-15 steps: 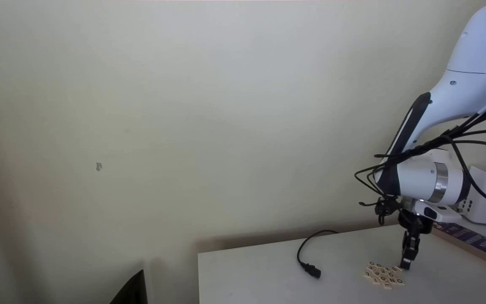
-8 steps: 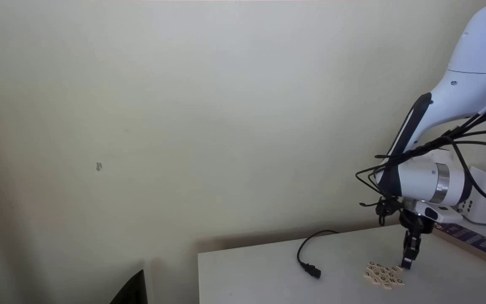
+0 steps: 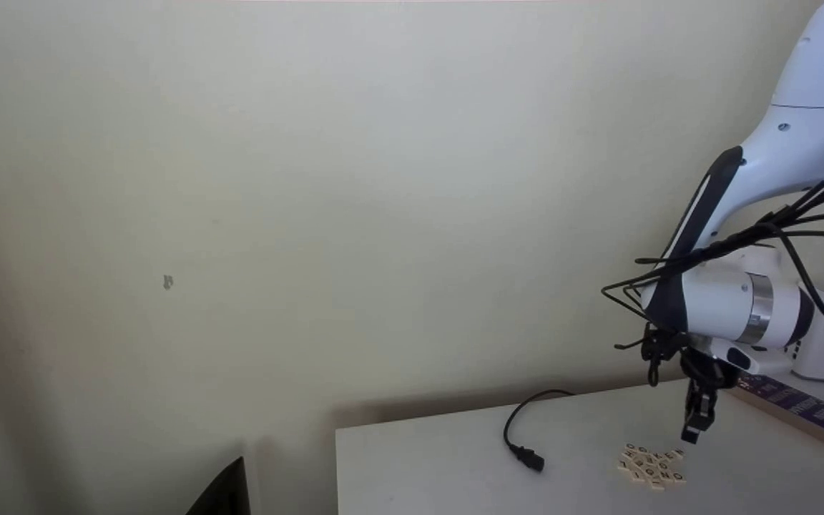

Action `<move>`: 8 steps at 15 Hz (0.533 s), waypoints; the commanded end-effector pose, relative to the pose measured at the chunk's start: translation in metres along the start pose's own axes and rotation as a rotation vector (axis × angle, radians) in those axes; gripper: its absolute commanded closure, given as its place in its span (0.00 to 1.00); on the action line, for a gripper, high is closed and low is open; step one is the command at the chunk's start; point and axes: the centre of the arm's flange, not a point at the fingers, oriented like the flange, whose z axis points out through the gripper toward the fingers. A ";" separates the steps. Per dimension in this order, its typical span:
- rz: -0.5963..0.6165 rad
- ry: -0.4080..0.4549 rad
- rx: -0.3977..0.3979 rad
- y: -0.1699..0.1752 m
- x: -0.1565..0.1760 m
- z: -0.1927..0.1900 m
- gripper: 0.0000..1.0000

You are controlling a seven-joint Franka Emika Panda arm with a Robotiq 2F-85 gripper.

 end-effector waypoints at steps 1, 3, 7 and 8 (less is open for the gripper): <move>-0.100 -0.038 -0.005 0.023 -0.003 -0.017 1.00; -0.158 -0.026 -0.008 0.031 -0.010 -0.017 1.00; -0.256 0.020 -0.030 0.038 -0.021 -0.006 1.00; -0.276 0.024 -0.034 0.040 -0.022 -0.003 1.00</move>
